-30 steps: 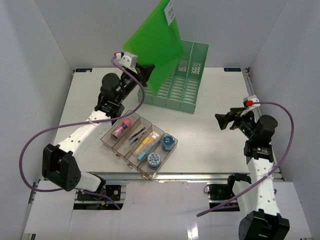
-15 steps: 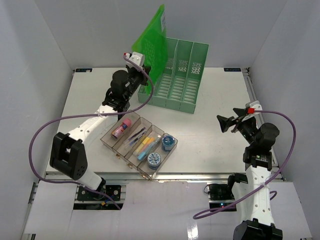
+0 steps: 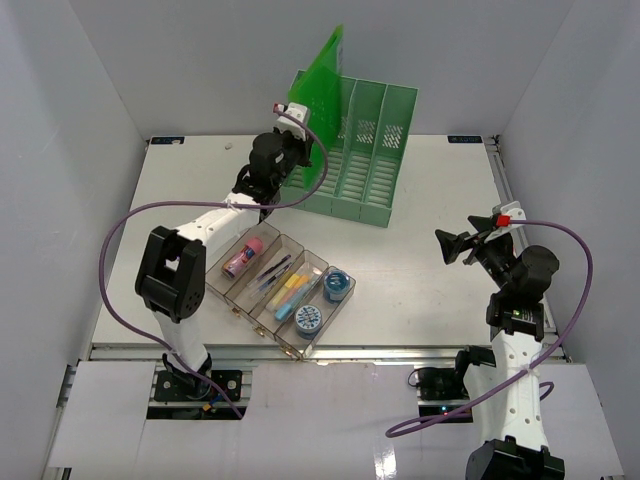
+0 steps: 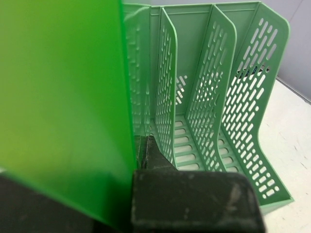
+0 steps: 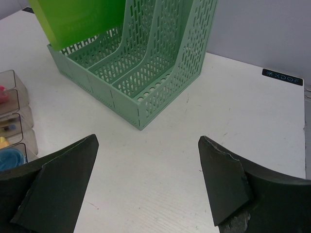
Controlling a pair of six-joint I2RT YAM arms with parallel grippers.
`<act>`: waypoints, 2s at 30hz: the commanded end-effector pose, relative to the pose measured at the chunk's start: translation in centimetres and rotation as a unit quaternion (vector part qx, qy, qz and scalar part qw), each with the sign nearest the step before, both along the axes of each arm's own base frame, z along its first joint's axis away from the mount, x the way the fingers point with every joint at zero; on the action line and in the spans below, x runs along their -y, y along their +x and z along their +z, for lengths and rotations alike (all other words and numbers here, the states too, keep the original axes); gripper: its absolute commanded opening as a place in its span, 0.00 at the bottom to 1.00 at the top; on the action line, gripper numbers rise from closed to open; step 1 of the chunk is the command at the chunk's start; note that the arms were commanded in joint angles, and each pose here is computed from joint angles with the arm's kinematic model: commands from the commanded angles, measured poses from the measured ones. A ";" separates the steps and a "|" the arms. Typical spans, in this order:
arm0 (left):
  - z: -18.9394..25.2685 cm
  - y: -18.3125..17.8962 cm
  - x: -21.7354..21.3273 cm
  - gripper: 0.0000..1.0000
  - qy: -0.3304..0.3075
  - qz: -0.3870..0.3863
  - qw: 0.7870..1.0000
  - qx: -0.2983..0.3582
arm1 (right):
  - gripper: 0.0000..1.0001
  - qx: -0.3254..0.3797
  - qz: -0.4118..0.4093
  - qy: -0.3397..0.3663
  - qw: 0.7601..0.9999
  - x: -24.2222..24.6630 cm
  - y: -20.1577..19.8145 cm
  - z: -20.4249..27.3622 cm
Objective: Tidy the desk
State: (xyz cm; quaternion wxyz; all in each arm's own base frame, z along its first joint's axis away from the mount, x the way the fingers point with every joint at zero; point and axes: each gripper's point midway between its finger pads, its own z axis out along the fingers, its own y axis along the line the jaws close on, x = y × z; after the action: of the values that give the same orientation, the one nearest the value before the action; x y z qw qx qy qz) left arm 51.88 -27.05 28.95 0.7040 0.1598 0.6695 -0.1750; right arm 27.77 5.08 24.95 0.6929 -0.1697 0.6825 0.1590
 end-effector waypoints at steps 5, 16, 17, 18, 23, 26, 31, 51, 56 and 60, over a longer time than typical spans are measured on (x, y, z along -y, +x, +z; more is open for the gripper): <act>2.9 -0.4 0.3 0.00 -0.039 -0.015 0.995 0.095 | 0.90 0.031 -0.003 -0.007 0.999 0.2 0.1 1.5; 1.8 0.6 1.3 0.00 -0.062 -0.023 0.994 0.091 | 0.90 0.029 0.002 -0.006 1.000 0.0 0.1 1.4; 1.7 0.7 1.3 0.00 -0.062 -0.023 0.994 0.090 | 0.90 0.029 0.003 -0.006 1.000 0.0 0.1 1.4; 1.5 0.8 1.3 0.00 -0.061 -0.022 0.994 0.090 | 0.90 0.029 0.003 -0.006 1.000 0.0 0.1 1.4; 0.5 0.9 1.4 0.00 -0.058 -0.022 0.994 0.085 | 0.90 0.028 0.005 -0.006 1.000 -0.1 0.1 1.4; -0.1 0.7 1.4 0.00 -0.057 -0.026 0.995 0.078 | 0.90 0.028 0.005 -0.006 1.000 -0.1 0.1 1.4; -1.2 0.1 1.5 0.22 -0.054 -0.036 0.996 0.057 | 0.90 0.026 0.005 -0.006 1.000 -0.1 0.1 1.3; 13.0 -9.0 -5.8 0.98 -0.070 0.030 0.993 0.094 | 0.90 -0.013 -0.009 -0.026 1.000 1.0 1.3 -1.0; 13.0 -15.7 -9.0 0.98 -0.095 0.027 0.994 0.043 | 0.90 -0.061 -0.029 -0.017 0.998 2.1 2.3 -1.8; 10.0 -22.2 -10.3 0.98 -0.092 -0.024 0.995 0.011 | 0.90 -0.117 -0.053 -0.005 0.992 3.1 2.9 -3.2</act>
State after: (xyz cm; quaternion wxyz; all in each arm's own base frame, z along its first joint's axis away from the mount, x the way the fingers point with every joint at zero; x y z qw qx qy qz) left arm 34.83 -17.72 44.81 0.7835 0.0894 0.5734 -0.2222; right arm 29.83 3.38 20.47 0.6246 -0.1380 0.7519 0.1600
